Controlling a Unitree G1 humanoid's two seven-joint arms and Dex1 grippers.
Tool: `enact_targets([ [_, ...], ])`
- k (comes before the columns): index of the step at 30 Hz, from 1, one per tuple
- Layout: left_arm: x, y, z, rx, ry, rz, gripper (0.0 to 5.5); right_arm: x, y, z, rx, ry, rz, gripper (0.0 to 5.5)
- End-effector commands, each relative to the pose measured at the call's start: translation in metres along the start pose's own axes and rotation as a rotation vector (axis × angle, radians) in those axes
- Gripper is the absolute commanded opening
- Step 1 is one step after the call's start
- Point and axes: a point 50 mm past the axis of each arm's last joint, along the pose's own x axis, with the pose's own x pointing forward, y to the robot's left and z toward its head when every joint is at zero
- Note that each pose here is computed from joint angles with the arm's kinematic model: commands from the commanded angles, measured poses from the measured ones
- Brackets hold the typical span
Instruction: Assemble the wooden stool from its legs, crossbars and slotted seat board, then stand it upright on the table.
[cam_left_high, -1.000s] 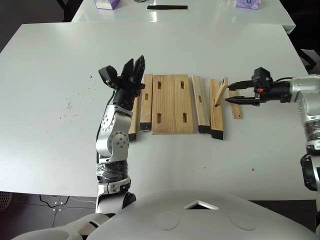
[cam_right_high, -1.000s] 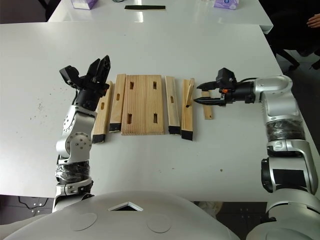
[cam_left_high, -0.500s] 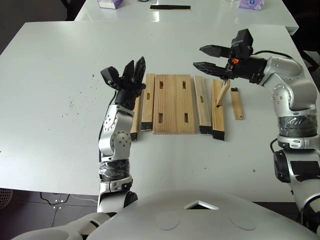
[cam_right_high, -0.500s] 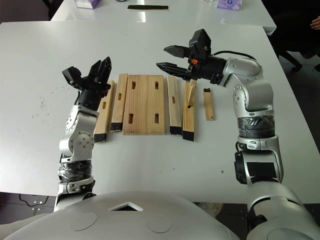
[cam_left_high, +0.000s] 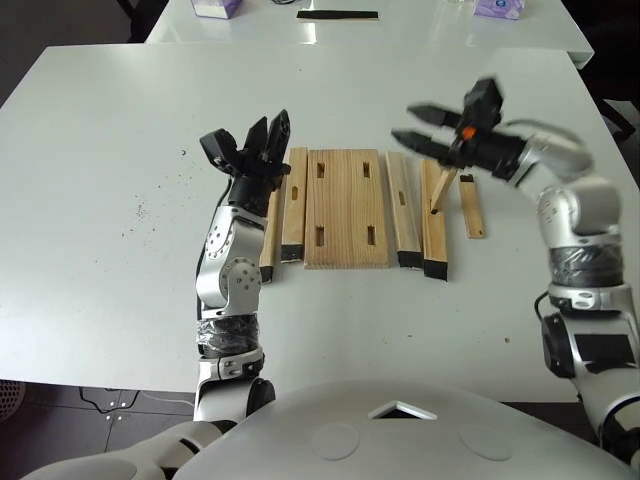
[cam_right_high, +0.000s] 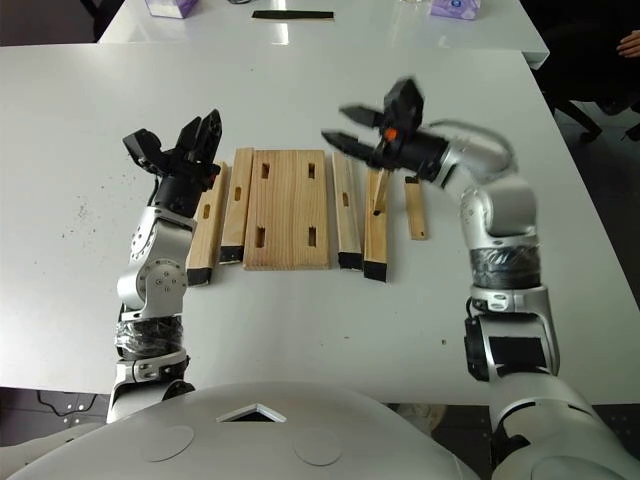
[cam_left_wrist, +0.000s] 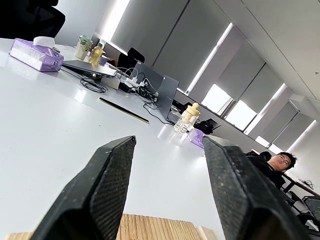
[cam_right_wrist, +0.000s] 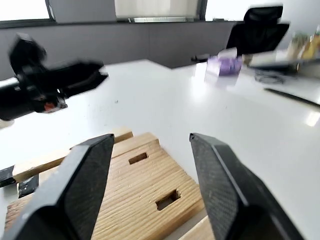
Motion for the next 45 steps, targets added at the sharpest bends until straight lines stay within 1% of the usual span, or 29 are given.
enact_targets([
  [1,-0.004,0.000,-0.007,0.010,0.045,-0.003,2.49,-0.002,0.002,-0.022,0.091,0.049,-0.020,2.78],
  [4,-0.008,0.002,-0.008,0.010,0.043,0.007,2.49,0.000,0.002,0.014,0.081,-0.082,0.010,2.78],
  [7,-0.009,0.002,-0.006,0.006,0.031,0.018,2.49,-0.002,0.004,0.060,0.079,-0.219,0.025,2.78],
  [8,-0.009,0.001,-0.006,0.005,0.026,0.023,2.49,-0.004,0.007,0.070,0.082,-0.240,0.028,2.78],
  [9,-0.010,0.002,-0.005,0.004,0.021,0.028,2.49,-0.006,0.011,0.072,0.080,-0.219,0.028,2.78],
  [10,-0.012,0.002,-0.005,0.003,0.016,0.036,2.49,-0.008,0.016,0.067,0.065,-0.168,0.025,2.78],
  [11,-0.013,0.003,-0.004,0.002,0.013,0.045,2.49,-0.010,0.023,0.054,0.029,-0.084,0.004,2.78],
  [14,-0.020,0.007,-0.003,0.005,0.010,0.080,2.49,-0.026,0.053,-0.002,-0.060,0.170,-0.015,2.78],
  [16,-0.024,0.012,-0.003,0.011,0.015,0.111,2.49,-0.044,0.072,-0.035,-0.086,0.288,-0.032,2.78],
  [18,-0.027,0.015,-0.002,0.017,0.025,0.131,2.49,-0.061,0.083,-0.054,-0.073,0.352,-0.050,2.78],
  [20,-0.028,0.017,-0.001,0.025,0.035,0.136,2.49,-0.072,0.087,-0.066,-0.044,0.405,-0.094,2.78],
  [23,-0.025,0.016,0.002,0.040,0.044,0.123,2.49,-0.082,0.087,-0.084,-0.016,0.492,-0.242,2.78],
  [24,-0.023,0.016,0.003,0.041,0.046,0.119,2.49,-0.083,0.087,-0.088,0.005,0.499,-0.296,2.96],
  [26,-0.018,0.014,0.004,0.039,0.050,0.107,2.49,-0.078,0.090,-0.091,0.076,0.458,-0.388,3.17],
  [27,-0.017,0.013,0.004,0.038,0.052,0.099,2.49,-0.076,0.090,-0.091,0.103,0.443,-0.436,3.36],
  [30,-0.015,0.011,0.003,0.033,0.063,0.083,2.49,-0.072,0.089,-0.094,0.168,0.431,-0.541,3.63],
  [32,-0.014,0.009,0.002,0.028,0.070,0.076,2.49,-0.071,0.088,-0.095,0.203,0.436,-0.570,3.63],
  [36,-0.017,0.009,-0.004,0.024,0.079,0.088,2.49,-0.068,0.080,-0.097,0.171,0.496,-0.639,3.63],
  [41,-0.015,0.009,-0.005,0.029,0.080,0.093,2.49,-0.065,0.084,-0.099,0.169,0.549,-0.600,3.63],
  [45,-0.019,0.012,-0.005,0.036,0.088,0.104,2.49,-0.067,0.087,-0.097,0.167,0.561,-0.598,3.08],
])
